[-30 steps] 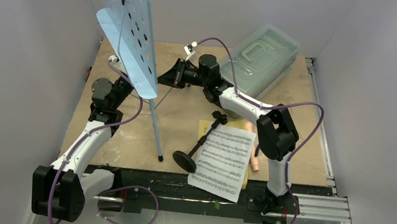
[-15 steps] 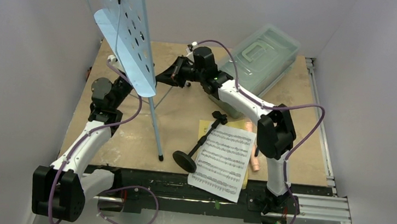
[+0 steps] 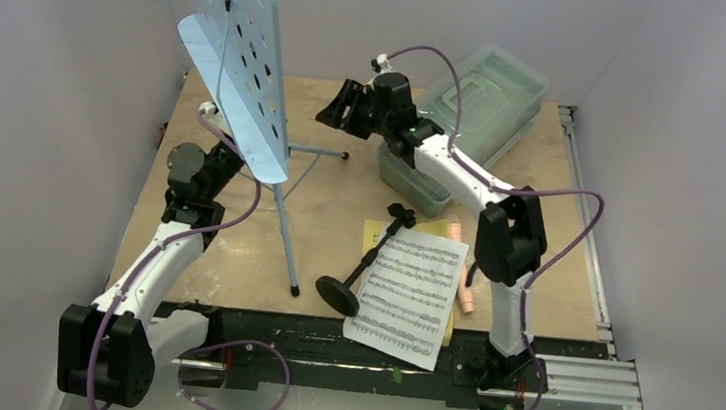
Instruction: Set up the instrument practice props
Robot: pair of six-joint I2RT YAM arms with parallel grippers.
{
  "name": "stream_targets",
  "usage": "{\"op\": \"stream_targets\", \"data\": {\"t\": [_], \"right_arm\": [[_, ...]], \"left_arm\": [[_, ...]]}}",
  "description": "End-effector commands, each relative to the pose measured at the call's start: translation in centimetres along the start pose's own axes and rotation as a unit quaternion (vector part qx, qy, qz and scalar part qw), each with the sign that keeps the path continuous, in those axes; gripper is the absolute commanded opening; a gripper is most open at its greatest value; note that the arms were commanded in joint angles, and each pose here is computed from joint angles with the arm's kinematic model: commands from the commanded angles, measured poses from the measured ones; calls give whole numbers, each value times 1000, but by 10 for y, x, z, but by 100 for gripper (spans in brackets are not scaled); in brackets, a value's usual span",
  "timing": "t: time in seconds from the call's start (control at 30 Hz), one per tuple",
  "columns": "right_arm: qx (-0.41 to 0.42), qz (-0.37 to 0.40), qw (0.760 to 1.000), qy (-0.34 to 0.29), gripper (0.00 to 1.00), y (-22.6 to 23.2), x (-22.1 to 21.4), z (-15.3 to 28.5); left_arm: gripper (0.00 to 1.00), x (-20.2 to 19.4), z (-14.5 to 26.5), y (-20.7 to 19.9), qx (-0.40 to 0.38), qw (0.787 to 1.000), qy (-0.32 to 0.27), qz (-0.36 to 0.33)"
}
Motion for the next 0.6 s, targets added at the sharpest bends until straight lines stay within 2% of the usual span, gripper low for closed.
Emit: {"op": "stream_targets", "data": {"t": [0.0, 0.07, 0.1, 0.17, 0.2, 0.27, 0.37, 0.43, 0.5, 0.57], "right_arm": [[140, 311, 931, -133, 71, 73, 43, 69], [176, 460, 852, -175, 94, 74, 22, 85], [191, 549, 785, -213, 98, 83, 10, 103], [198, 700, 643, -240, 99, 78, -30, 109], [196, 752, 579, -245, 99, 76, -46, 109], [185, 813, 500, -233, 98, 78, -64, 102], [172, 851, 424, -257, 97, 88, -76, 97], [144, 867, 385, -281, 95, 96, -80, 91], [121, 879, 362, -286, 90, 99, -81, 81], [107, 881, 359, -290, 87, 98, -80, 72]], "left_arm": [[0, 52, -2, -11, -42, 993, -89, -65], [0, 54, -2, -12, -46, 993, -91, -64], [0, 54, -2, -13, -47, 993, -93, -64], [0, 54, -1, -13, -49, 992, -94, -63], [0, 54, -1, -13, -49, 992, -94, -63], [0, 54, -2, -13, -49, 993, -93, -62], [0, 53, -2, -12, -47, 993, -91, -63], [0, 53, -2, -12, -46, 993, -91, -63], [0, 52, -2, -12, -47, 993, -90, -63], [0, 53, -2, -13, -47, 993, -91, -64]]}}
Point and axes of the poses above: each gripper's point midway between its finger pads, its own z axis back along the fingers, its own y axis along the line the jaws close on, x = y × z, the point moved 7 cm from there along z, back along the fingers, and after that the axes turned 3 degrees about z, right-handed, at the moved point
